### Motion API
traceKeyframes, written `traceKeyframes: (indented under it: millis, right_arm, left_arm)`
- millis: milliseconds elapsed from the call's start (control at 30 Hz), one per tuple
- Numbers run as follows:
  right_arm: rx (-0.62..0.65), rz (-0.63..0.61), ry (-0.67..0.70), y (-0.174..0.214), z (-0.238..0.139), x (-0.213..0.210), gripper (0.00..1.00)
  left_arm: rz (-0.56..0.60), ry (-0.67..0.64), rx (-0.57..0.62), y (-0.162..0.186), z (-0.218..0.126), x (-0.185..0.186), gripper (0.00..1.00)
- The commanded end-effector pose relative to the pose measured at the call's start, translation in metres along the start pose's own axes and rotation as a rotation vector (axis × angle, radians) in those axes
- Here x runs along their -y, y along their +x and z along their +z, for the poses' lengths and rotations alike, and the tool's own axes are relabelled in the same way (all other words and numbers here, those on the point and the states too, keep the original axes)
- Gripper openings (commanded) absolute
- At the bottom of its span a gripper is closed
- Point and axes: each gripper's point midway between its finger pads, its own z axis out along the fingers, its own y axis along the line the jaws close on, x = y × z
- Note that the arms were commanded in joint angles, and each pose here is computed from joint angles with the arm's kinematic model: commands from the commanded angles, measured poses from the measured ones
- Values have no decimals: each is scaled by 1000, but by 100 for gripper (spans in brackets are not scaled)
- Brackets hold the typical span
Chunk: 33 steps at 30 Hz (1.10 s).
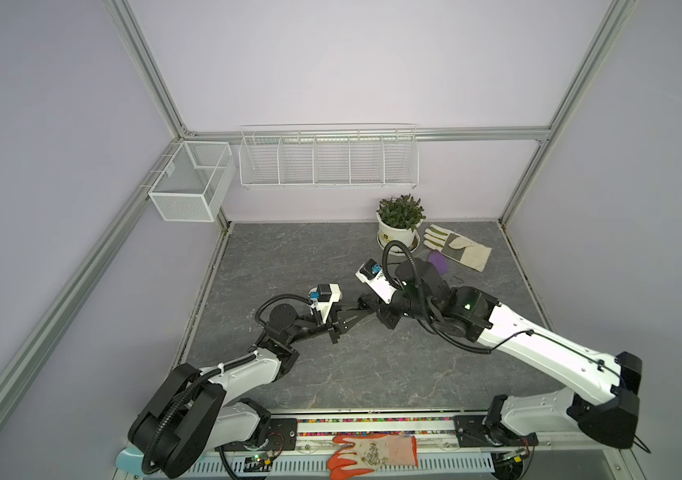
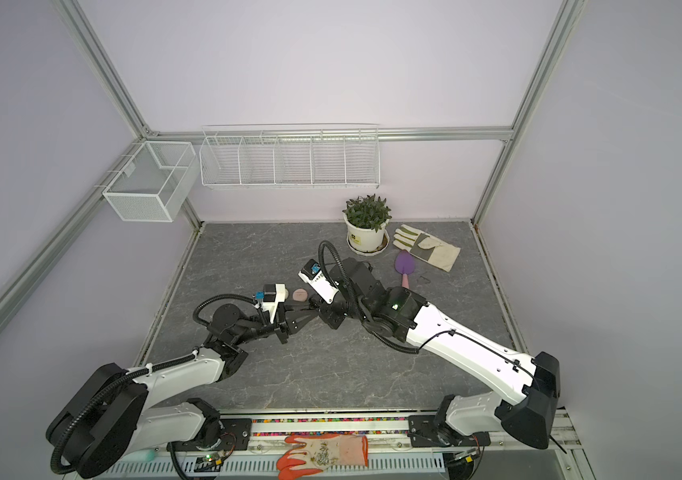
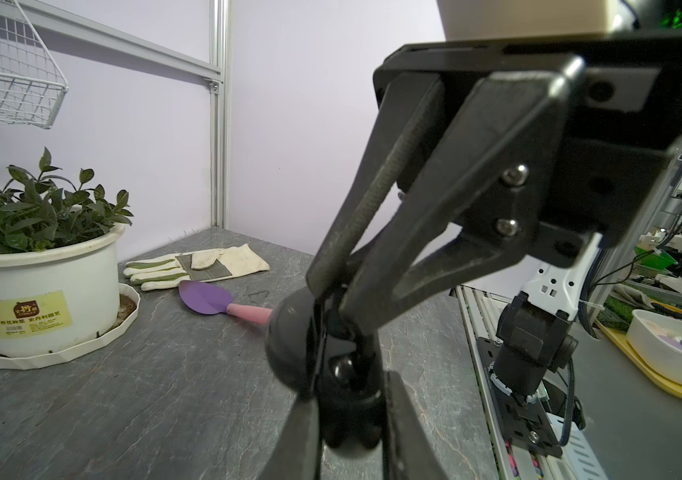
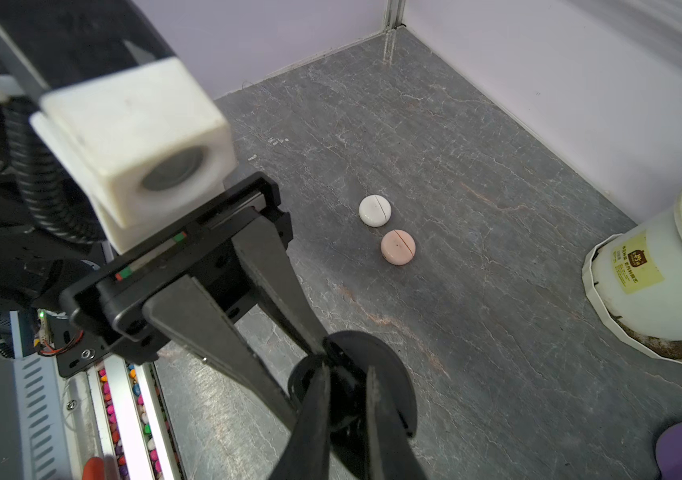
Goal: Insert the wireless bluetooth earbuds into the charging case
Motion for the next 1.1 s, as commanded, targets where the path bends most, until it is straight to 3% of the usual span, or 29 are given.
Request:
traceKeyframes:
  millis: [0, 333, 567, 733, 900, 1067]
  right_arm:
    - [-33, -28, -21, 5, 6, -6, 14]
    - [-57, -44, -48, 12, 10, -14, 21]
    - [-64, -62, -22, -2, 2, -9, 48]
    - [1, -38, 4, -23, -31, -3, 52]
    - [33, 110, 92, -11, -48, 32, 50]
    - [-83, 391, 286, 59, -42, 105, 45]
  left_arm:
    - [48, 0, 17, -8, -1, 1, 0]
    - [52, -5, 17, -8, 0, -1, 0]
    - [55, -10, 12, -7, -1, -2, 0]
    - [51, -15, 2, -3, -1, -3, 0]
    - [40, -6, 2, -1, 1, -3, 0]
    - [33, 0, -1, 0, 1, -3, 0]
